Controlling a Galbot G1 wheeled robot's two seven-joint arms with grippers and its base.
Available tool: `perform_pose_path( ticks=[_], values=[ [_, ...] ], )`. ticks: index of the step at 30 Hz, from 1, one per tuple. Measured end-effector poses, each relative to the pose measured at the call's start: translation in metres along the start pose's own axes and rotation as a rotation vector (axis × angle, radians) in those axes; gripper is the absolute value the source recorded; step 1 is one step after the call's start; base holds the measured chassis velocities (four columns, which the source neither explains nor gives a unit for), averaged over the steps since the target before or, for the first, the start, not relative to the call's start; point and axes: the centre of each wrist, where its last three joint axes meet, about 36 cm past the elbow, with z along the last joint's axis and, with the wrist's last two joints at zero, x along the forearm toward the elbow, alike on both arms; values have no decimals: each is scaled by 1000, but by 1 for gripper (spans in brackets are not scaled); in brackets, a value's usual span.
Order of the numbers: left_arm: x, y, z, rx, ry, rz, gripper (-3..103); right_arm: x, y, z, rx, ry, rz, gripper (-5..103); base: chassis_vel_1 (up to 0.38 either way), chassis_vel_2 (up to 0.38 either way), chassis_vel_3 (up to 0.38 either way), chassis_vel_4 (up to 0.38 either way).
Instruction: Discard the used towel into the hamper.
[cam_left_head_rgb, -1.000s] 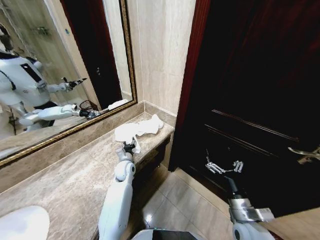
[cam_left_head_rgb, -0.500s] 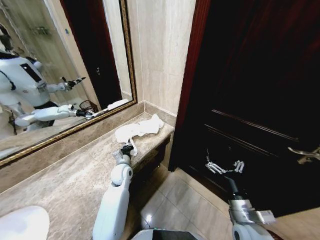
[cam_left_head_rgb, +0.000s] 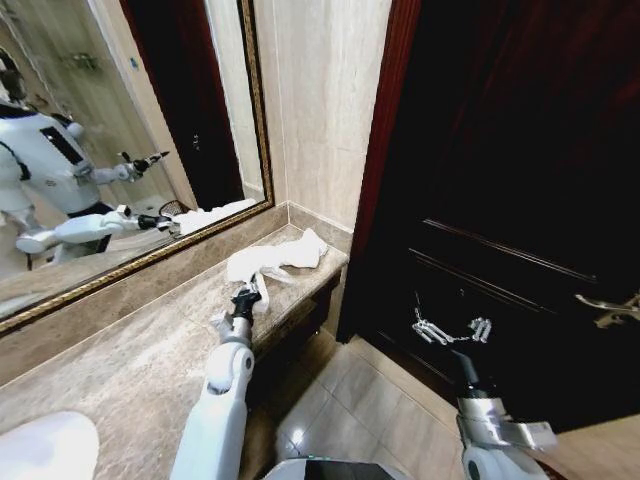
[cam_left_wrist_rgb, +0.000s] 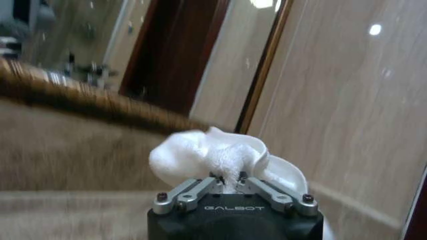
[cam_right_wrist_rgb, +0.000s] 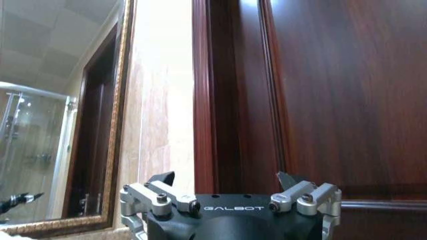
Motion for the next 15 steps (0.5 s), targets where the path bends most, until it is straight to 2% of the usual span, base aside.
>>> perform_pose_path(
  ticks=[2,3,4,6,8,10,15],
  values=[
    [16,1,-26,-13,-60,12,6,-1,2,1,-15,-6,17,100,0,0,0,0],
    [22,2,-33,-15,-69,19,6,-2,2,1,-20,-7,18,100,0,0,0,0],
    [22,2,-33,-15,-69,19,6,-2,2,1,-20,-7,18,100,0,0,0,0],
    [51,1,-53,-28,-77,37,6,-1,4,3,-32,-13,13,100,0,0,0,0],
    [58,0,-57,-32,-78,39,6,-1,5,3,-36,-16,12,100,0,0,0,0],
    [80,-5,-69,-43,-81,41,6,-3,7,4,-49,-26,9,100,0,0,0,0],
    [102,-13,-85,-75,-87,55,6,-5,7,1,-55,-42,9,100,0,0,0,0]
  ],
)
